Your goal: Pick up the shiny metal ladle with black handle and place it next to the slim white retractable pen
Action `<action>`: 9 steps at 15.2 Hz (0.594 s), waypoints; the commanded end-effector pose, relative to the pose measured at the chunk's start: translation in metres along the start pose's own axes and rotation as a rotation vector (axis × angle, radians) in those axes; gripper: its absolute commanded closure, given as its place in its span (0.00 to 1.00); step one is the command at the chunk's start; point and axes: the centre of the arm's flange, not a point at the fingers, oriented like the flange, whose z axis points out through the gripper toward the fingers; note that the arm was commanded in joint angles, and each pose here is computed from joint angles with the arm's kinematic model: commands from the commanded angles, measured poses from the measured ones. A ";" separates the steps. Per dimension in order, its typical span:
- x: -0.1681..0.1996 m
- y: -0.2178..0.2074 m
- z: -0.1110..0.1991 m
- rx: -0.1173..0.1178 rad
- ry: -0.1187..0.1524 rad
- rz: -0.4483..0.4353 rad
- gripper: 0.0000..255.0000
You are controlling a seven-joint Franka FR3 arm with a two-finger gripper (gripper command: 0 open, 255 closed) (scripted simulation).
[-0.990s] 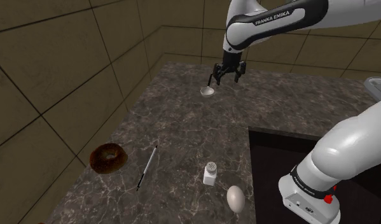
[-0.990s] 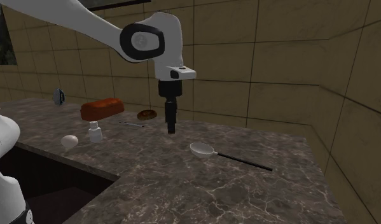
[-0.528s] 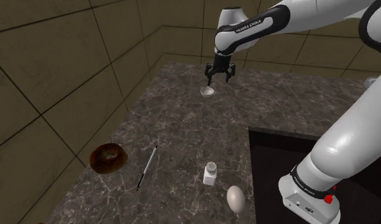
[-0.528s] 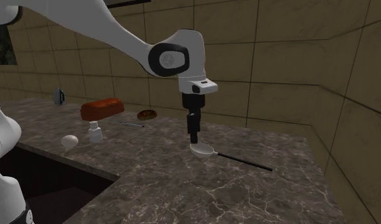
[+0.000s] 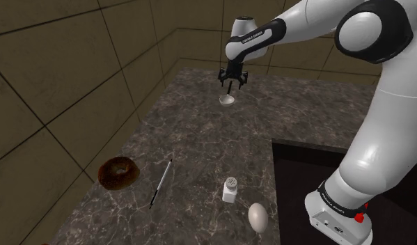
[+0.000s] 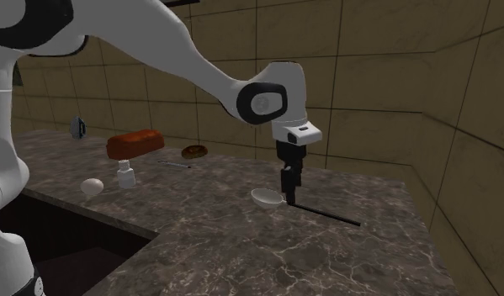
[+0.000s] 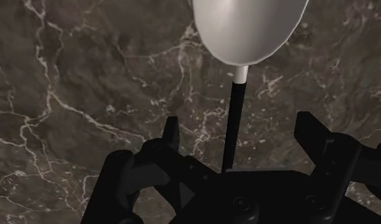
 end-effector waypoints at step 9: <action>0.020 -0.004 0.050 0.009 0.013 0.054 0.00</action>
